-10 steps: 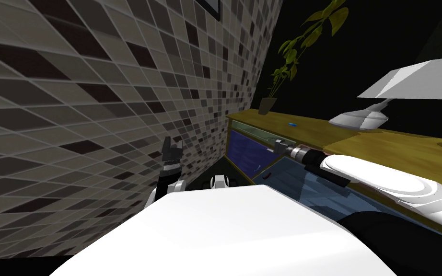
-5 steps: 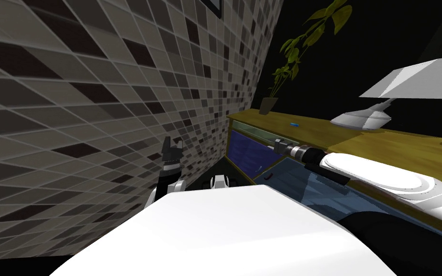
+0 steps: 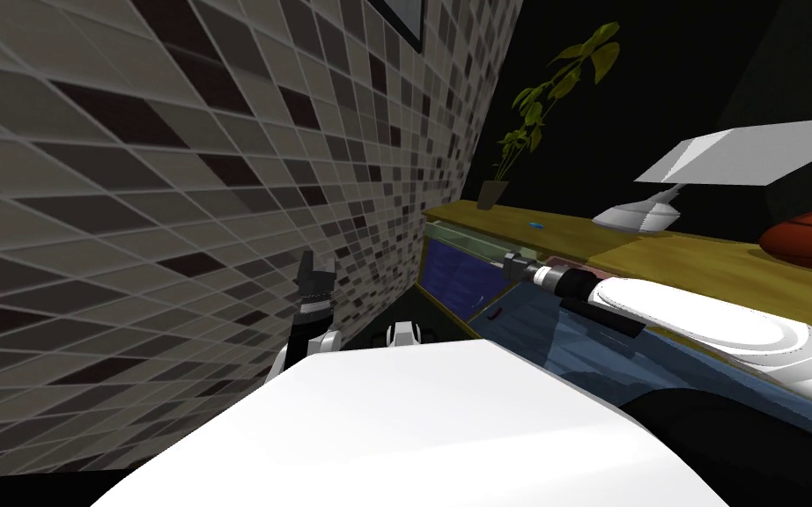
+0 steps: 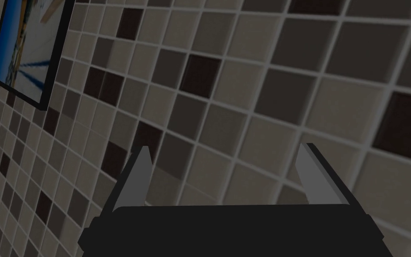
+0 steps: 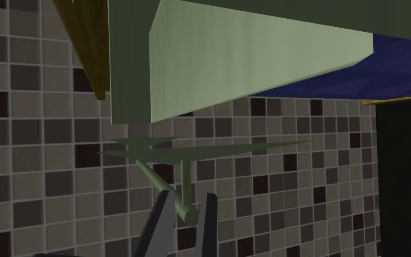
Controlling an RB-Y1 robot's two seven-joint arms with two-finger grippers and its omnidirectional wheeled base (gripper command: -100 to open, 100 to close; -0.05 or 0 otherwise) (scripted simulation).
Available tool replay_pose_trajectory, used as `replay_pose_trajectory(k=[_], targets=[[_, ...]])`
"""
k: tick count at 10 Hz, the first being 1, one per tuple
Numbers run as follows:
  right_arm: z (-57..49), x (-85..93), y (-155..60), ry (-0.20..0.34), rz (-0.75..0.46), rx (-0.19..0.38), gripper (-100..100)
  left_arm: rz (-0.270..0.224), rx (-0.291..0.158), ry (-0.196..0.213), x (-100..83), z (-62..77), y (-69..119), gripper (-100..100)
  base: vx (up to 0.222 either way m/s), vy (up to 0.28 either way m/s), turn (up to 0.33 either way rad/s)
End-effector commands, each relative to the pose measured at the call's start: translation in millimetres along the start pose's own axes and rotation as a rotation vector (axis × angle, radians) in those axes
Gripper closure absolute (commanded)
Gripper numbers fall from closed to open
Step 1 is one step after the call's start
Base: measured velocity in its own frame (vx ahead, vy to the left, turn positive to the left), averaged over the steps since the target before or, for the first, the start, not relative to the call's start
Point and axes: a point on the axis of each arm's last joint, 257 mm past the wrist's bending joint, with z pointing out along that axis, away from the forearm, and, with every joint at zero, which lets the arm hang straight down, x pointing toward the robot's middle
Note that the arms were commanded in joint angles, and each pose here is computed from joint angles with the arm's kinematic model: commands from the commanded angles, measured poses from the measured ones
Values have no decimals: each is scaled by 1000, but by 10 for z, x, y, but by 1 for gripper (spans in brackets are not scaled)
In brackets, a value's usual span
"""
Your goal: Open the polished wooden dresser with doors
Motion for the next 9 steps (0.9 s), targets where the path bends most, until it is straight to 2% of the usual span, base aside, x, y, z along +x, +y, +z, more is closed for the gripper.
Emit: replay_pose_trajectory(k=[1,9], targets=[[20,-18,-132,-19,-9,-1,-100,0,0,0,-1,0,0,0,-6,34,-126],[90,-116,-697,-84,-47,2,-100,0,0,0,-1,-1,0,0,4,11,-82]])
